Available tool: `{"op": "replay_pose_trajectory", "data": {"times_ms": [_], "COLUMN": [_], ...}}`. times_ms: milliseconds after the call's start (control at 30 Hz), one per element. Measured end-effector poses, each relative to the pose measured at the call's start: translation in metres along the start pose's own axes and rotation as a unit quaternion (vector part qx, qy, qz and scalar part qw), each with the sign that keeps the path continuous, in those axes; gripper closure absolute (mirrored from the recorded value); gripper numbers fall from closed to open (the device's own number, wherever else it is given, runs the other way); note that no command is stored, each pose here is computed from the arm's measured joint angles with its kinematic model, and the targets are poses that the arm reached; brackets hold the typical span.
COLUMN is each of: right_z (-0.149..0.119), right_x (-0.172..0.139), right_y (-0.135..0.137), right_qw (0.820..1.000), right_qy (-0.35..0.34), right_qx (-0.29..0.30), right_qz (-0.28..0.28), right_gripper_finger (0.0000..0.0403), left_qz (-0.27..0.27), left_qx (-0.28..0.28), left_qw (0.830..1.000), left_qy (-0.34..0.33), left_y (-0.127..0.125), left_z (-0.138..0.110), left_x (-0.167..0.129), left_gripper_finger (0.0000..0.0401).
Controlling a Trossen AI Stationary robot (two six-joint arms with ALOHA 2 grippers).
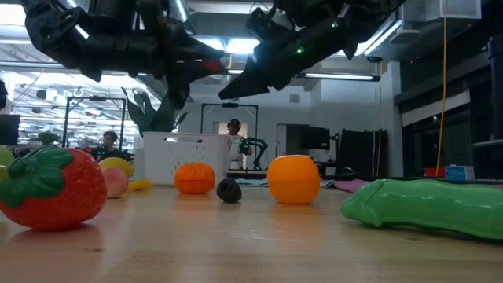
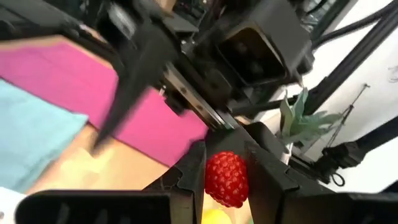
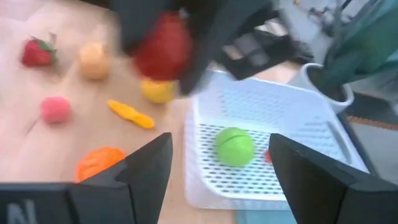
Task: Pick and placing Produce into tupperware
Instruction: Put the red raspberry into the white basket
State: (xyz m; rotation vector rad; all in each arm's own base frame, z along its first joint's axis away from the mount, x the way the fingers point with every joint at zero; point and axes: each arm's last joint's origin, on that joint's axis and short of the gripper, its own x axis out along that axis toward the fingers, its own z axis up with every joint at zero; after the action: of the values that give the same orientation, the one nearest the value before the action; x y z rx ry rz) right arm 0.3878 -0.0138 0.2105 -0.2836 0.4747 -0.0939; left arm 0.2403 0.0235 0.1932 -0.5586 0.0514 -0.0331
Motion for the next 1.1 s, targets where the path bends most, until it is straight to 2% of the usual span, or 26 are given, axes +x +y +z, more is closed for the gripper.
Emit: {"op": "replay_pose_trajectory", "data": {"times_ms": [333,500,667,767,900,1100], "right_z": [0.006,-0.013,-0.022,-0.029,-0.039,-0.048], "right_x": [-0.02,-0.024,-0.03,-0.033,-0.035,-0.035], "right_y": [-0.013,-0.011,-0.012,-0.013,-0.017,-0.019], "right_qw": [0.998,0.995,0.991,0.988,0.978,0.974], "right_qy": [0.008,-0.007,-0.057,-0.062,-0.057,-0.048], "right_qx": [0.057,0.097,0.121,0.14,0.186,0.201], "right_qz": [0.005,-0.007,-0.017,-0.025,-0.071,-0.092], "right_gripper_finger": [0.0136,0.0136,0.0136,0.0136,0.0136,0.0136], "left_qz": [0.038,0.072,0.112,0.137,0.189,0.232], "left_qx": [0.053,0.08,0.113,0.129,0.139,0.152], "left_qw": [0.998,0.994,0.987,0.982,0.971,0.96], "left_qy": [0.018,0.022,0.03,0.03,0.036,0.028], "left_y": [0.006,0.009,0.012,0.013,0.018,0.022], "left_z": [0.007,0.011,0.012,0.012,0.01,0.011], "left_x": [-0.01,-0.017,-0.022,-0.024,-0.026,-0.028], "left_gripper_finger": [0.0323,0.0323,0.0323,0.0323,0.0323,0.0323]}}
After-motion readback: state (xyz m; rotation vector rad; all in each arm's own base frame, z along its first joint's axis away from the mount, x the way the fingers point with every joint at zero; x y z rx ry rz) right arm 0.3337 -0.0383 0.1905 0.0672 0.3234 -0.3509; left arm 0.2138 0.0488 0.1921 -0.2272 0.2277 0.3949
